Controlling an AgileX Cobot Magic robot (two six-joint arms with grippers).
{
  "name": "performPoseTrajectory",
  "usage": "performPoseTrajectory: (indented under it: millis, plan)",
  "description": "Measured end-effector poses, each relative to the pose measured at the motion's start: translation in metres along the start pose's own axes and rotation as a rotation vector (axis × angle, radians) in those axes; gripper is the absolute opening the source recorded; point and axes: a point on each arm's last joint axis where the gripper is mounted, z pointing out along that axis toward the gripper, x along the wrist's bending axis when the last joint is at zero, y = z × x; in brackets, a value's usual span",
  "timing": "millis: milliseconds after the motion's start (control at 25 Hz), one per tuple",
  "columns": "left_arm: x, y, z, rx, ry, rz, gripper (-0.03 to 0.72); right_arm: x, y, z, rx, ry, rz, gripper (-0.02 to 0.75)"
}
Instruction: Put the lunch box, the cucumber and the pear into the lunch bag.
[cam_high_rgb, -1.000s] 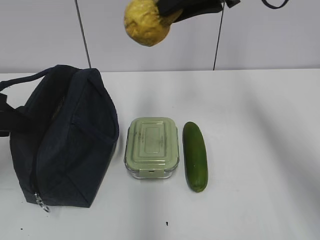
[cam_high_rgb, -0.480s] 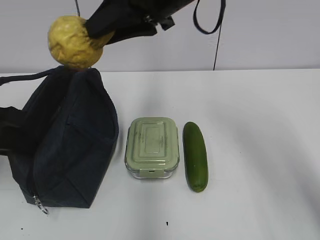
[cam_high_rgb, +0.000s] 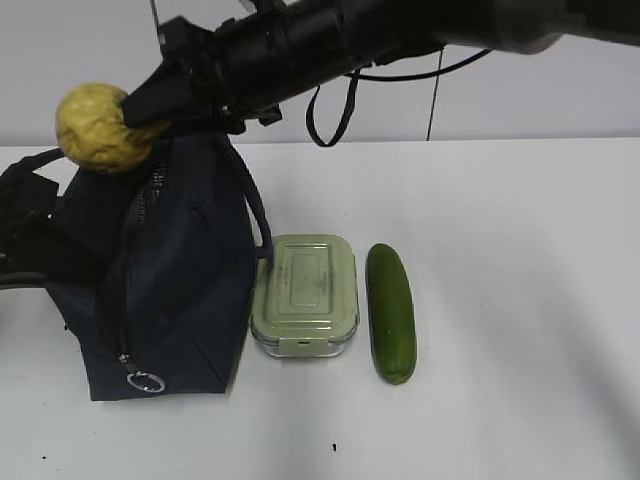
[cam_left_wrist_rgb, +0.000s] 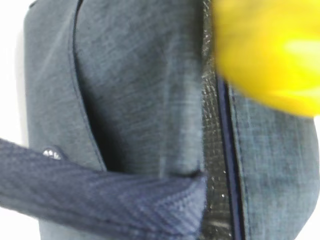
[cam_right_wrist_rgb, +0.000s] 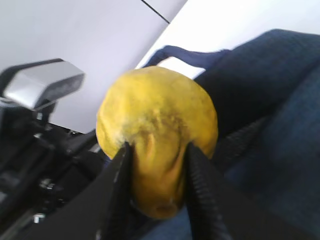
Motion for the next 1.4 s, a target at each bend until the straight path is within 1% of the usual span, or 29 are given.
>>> performPoseTrajectory:
  millis: [40,240,360,480,600,640,800,880,1040,1160,1280,1400]
  plan:
    - [0.000,0.000,0.000,0.000,0.001,0.001,-0.013,-0.003,-0.001,0.001,0.006,-0.014,-0.005,0.262]
    - [0.000,0.000,0.000,0.000,0.001,0.001,-0.015,-0.021,-0.008,0.002,0.075,-0.175,-0.080,0.263]
    - [0.000,0.000,0.000,0.000,0.001,0.002,-0.015,-0.027,-0.010,0.001,0.100,-0.246,-0.106,0.263]
    - [0.000,0.000,0.000,-0.001,0.002,0.004,-0.015,-0.029,-0.009,0.000,0.096,-0.264,-0.111,0.271]
    - [0.000,0.000,0.000,-0.001,0.002,0.004,-0.015,-0.030,-0.007,0.000,0.072,-0.283,-0.115,0.312]
    - [0.000,0.000,0.000,-0.001,0.002,0.004,-0.015,-0.031,-0.006,0.000,0.063,-0.287,-0.114,0.335]
    - [0.000,0.000,0.000,-0.001,0.002,0.004,-0.015,-0.032,-0.003,0.000,0.024,-0.301,-0.111,0.496]
    - [0.000,0.000,0.000,-0.001,0.002,0.004,-0.015,-0.032,-0.001,0.000,0.009,-0.299,-0.104,0.538]
    - [0.000,0.000,0.000,0.001,0.004,0.007,-0.015,-0.032,0.002,-0.005,-0.011,-0.294,-0.091,0.561]
    - [0.001,0.000,0.000,0.003,0.007,0.011,-0.015,-0.025,0.008,-0.019,-0.012,-0.315,-0.124,0.564]
    - [0.001,-0.001,0.000,0.007,0.013,0.017,-0.015,-0.015,0.014,-0.043,-0.004,-0.381,-0.135,0.564]
    - [0.002,-0.001,0.000,0.011,0.018,0.023,-0.015,-0.012,0.015,-0.072,0.051,-0.485,-0.099,0.564]
